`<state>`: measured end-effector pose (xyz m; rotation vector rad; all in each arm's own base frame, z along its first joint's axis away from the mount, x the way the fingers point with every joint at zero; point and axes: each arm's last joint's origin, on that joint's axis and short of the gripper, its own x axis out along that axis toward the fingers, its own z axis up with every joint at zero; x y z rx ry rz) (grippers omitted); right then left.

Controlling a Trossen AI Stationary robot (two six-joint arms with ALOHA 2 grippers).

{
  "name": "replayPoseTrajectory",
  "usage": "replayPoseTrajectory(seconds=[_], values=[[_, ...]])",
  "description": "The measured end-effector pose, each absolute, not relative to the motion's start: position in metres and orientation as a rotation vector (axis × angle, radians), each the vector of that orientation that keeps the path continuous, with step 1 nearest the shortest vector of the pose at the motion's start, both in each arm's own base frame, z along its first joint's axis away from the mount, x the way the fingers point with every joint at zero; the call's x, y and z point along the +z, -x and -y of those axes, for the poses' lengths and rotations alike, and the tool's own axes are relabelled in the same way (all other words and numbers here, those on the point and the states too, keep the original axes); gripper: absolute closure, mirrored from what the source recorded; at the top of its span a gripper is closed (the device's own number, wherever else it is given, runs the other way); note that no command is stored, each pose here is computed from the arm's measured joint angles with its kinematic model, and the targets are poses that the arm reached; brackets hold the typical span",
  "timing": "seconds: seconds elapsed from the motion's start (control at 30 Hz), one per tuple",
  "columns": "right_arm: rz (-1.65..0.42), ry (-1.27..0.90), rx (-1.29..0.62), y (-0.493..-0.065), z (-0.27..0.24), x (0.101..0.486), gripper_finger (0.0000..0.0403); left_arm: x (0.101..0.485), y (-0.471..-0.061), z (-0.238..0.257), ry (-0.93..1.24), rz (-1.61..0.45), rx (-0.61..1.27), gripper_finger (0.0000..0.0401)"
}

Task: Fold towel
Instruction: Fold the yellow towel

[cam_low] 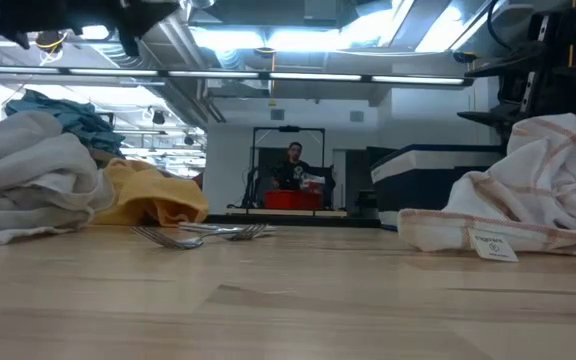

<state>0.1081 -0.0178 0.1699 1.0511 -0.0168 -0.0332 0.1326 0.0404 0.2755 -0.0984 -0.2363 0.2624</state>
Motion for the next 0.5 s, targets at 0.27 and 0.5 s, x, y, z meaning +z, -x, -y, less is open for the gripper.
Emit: replayPoseTrajectory(seconds=[0.27, 0.5], values=[[0.018, -1.051, -0.033, -0.108, 0.018, 0.170, 0.0171, 0.270, -0.141, -0.049, 0.000, -0.294, 0.474, 0.0253], [0.019, -1.044, -0.034, -0.108, 0.018, 0.170, 0.0171, 0.244, -0.146, -0.054, -0.155, -0.660, 0.507, 0.0253]])
